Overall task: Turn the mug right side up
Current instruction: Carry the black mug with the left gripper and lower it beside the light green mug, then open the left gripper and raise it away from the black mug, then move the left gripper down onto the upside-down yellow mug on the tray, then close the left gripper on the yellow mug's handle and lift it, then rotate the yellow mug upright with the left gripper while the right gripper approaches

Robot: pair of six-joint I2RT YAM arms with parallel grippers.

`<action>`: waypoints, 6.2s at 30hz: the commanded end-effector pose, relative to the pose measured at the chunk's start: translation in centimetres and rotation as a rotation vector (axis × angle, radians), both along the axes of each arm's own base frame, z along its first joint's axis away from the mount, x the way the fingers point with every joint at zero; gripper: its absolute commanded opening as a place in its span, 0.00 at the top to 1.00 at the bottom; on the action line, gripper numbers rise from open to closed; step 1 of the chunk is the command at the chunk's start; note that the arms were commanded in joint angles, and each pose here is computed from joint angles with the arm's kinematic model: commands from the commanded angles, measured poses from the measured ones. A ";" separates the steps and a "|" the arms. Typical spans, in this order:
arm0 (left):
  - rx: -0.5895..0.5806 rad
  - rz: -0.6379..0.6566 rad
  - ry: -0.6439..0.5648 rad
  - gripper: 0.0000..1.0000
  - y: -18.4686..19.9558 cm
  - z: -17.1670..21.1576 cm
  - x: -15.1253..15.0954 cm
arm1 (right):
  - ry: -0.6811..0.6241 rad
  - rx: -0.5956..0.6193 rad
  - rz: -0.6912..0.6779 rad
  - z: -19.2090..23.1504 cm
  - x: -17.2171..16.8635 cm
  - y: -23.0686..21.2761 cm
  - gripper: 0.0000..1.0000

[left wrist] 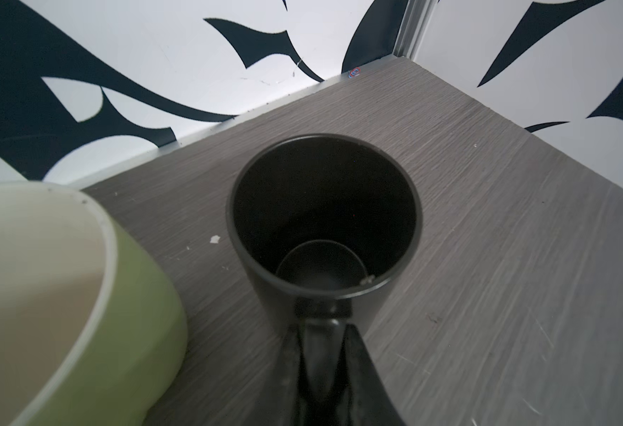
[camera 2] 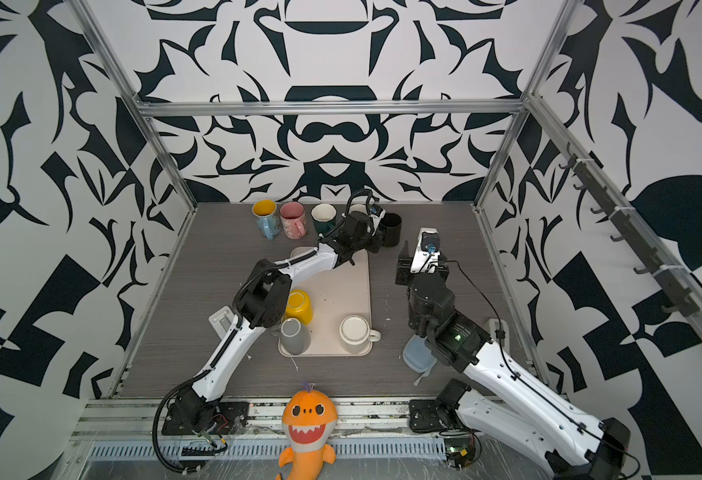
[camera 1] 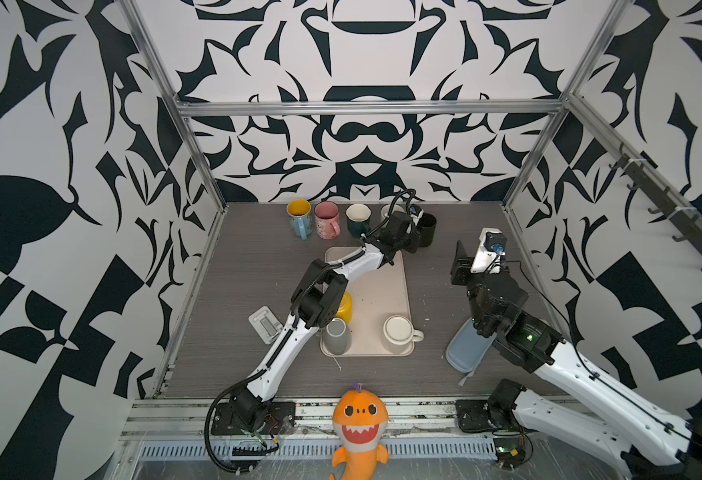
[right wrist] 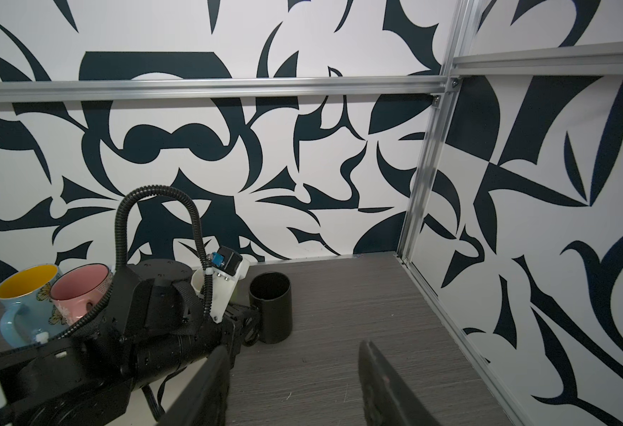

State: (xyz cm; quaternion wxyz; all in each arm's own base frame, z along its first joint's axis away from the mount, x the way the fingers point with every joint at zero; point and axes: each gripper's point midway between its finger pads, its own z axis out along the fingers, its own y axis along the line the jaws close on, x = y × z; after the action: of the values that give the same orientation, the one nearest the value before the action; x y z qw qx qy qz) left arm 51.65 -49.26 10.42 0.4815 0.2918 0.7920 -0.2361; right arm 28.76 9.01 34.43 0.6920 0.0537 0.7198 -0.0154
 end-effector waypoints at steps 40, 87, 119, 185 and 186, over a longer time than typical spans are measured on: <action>-0.110 0.682 0.240 0.38 29.7 23.9 -12.6 | 0.364 0.084 0.262 -7.4 5.6 10.8 0.43; -0.489 1.269 1.693 0.40 32.7 -0.9 -23.5 | 0.544 0.041 0.252 -11.8 7.6 12.8 0.44; -0.456 1.230 1.755 0.72 31.2 -3.1 -23.2 | 0.558 0.059 0.232 -12.7 7.4 12.3 0.44; 0.117 0.511 -0.764 1.00 23.1 25.7 -15.9 | 0.710 0.421 0.687 -0.3 6.0 17.0 0.46; 0.161 0.529 -0.814 1.00 22.9 26.0 -15.8 | 0.710 0.435 0.700 -0.1 6.0 17.2 0.46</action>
State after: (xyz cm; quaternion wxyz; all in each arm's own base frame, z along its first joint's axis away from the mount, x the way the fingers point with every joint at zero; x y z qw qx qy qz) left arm 35.99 -27.49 30.52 0.6914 0.2242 0.6868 0.0040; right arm 35.51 25.46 32.69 0.3583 -0.0534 0.8797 0.3081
